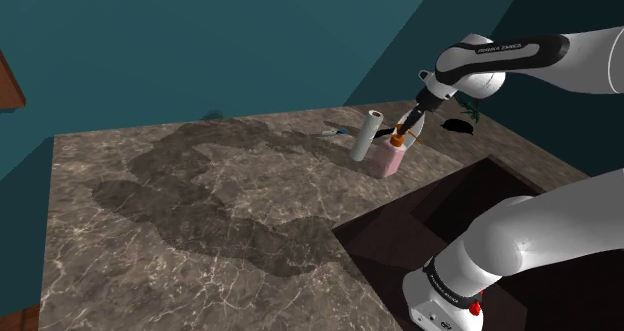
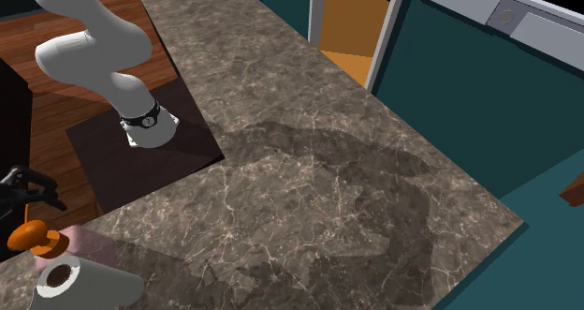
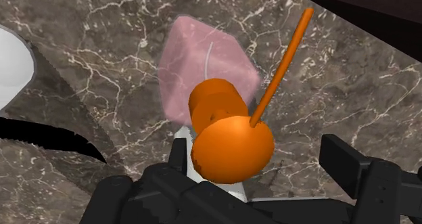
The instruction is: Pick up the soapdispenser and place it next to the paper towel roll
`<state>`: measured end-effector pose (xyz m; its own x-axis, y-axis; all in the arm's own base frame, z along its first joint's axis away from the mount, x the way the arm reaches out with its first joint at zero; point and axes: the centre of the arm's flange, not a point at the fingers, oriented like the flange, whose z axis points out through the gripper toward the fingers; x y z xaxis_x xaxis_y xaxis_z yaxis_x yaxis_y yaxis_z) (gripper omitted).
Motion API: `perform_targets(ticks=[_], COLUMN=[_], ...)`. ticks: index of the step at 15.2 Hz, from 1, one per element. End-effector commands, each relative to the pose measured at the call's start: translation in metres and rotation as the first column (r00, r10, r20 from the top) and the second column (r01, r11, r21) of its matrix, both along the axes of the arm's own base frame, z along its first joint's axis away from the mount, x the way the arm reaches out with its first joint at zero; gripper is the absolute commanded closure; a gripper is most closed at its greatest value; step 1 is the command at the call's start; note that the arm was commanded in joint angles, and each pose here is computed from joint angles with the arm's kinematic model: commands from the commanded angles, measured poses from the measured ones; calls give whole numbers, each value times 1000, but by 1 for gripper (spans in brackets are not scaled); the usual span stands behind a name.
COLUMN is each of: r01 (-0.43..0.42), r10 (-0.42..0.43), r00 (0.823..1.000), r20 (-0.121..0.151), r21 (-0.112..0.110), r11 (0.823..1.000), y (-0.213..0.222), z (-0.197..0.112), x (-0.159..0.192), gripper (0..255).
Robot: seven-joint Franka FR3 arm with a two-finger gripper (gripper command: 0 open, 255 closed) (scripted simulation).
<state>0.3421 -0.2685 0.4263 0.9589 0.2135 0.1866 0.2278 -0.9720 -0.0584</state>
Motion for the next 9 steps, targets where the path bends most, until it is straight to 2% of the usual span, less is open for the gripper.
perform_targets(ticks=[1,2,9], r01=[0,0,0], r10=[0,0,0], r00=[1000,1000,1000], r20=[-1,-1,-1], r21=[0,0,0], r11=[1000,1000,1000], y=[-2,-3,-3], z=[24,34,34], x=[-5,-7,-7], gripper=[0,0,0])
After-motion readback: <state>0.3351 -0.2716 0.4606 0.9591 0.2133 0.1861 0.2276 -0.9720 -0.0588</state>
